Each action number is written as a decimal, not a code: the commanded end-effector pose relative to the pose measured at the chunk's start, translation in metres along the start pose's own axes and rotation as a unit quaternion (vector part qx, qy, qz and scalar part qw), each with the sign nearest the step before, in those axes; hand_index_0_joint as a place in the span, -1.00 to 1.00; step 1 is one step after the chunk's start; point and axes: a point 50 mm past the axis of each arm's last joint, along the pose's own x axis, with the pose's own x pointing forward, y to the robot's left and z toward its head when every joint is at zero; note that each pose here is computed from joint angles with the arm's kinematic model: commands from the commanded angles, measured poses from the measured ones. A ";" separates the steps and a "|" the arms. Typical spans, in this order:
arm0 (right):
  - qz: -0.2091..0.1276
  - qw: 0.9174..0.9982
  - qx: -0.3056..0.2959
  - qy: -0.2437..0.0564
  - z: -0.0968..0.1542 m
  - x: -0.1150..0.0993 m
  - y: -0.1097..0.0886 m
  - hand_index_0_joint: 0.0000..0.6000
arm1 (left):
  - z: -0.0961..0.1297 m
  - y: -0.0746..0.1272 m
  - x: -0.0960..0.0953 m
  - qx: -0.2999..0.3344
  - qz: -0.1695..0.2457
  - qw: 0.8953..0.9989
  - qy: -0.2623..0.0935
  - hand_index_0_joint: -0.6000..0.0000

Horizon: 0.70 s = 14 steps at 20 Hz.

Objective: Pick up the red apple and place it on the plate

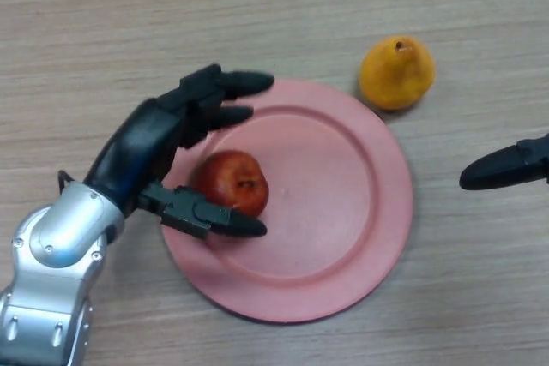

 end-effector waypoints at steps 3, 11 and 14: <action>-0.076 0.990 -0.062 -0.101 0.027 -0.015 -0.024 -1.00 | 0.055 0.035 -0.010 0.012 0.101 0.986 -0.136 1.00; -0.091 0.989 -0.048 -0.105 0.015 -0.004 -0.032 -1.00 | 0.100 0.057 -0.023 -0.091 0.121 0.982 -0.115 1.00; -0.074 0.991 -0.048 -0.101 0.006 0.002 -0.032 -1.00 | 0.105 0.069 -0.021 -0.096 0.131 0.979 -0.121 1.00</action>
